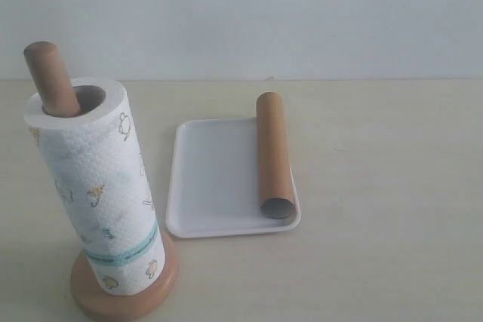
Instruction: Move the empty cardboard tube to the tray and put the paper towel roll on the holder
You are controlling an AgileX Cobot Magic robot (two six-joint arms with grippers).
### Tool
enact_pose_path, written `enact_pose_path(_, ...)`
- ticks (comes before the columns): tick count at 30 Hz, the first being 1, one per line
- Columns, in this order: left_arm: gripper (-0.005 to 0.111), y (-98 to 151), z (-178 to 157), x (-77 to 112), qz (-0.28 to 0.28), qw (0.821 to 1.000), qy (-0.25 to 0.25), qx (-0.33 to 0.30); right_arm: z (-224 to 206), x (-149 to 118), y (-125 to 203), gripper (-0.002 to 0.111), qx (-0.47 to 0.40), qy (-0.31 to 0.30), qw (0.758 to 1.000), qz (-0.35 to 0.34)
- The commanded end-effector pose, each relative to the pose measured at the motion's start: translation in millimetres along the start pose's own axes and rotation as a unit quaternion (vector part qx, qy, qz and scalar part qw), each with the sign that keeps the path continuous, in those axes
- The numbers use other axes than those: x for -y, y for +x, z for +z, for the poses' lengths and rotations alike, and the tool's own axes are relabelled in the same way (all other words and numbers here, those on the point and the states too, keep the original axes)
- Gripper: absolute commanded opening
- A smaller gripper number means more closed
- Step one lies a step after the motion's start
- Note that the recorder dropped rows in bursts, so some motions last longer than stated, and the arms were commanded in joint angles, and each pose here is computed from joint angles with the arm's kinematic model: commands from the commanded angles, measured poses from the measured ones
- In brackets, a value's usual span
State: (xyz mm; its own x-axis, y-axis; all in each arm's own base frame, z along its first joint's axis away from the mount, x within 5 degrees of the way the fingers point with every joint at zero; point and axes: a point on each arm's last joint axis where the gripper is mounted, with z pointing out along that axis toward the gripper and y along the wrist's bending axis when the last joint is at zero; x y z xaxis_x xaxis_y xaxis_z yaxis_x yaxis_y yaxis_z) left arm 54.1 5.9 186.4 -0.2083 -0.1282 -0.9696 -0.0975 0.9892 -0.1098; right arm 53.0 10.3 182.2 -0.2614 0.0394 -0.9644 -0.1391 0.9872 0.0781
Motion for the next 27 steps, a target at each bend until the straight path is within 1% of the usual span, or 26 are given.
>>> enact_pose_path(1,0.004,1.2,0.1,-0.2,-0.001,1.0,-0.001,-0.001,-0.4,1.2,1.8,0.005,-0.01,0.009,0.999,-0.035)
enact_pose_path(5,0.004,1.2,0.1,-0.2,-0.001,1.0,-0.001,-0.001,-0.6,5.5,1.9,0.005,-0.009,0.049,0.999,-0.005)
enact_pose_path(8,0.004,1.2,0.1,-0.2,-0.001,1.0,-0.001,-0.001,-0.7,7.2,1.8,0.005,-0.008,0.065,0.998,0.007)
enact_pose_path(27,0.004,1.2,0.1,-0.2,-0.001,1.0,-0.001,-0.001,-0.7,7.3,1.8,0.005,-0.008,0.065,0.998,0.011)
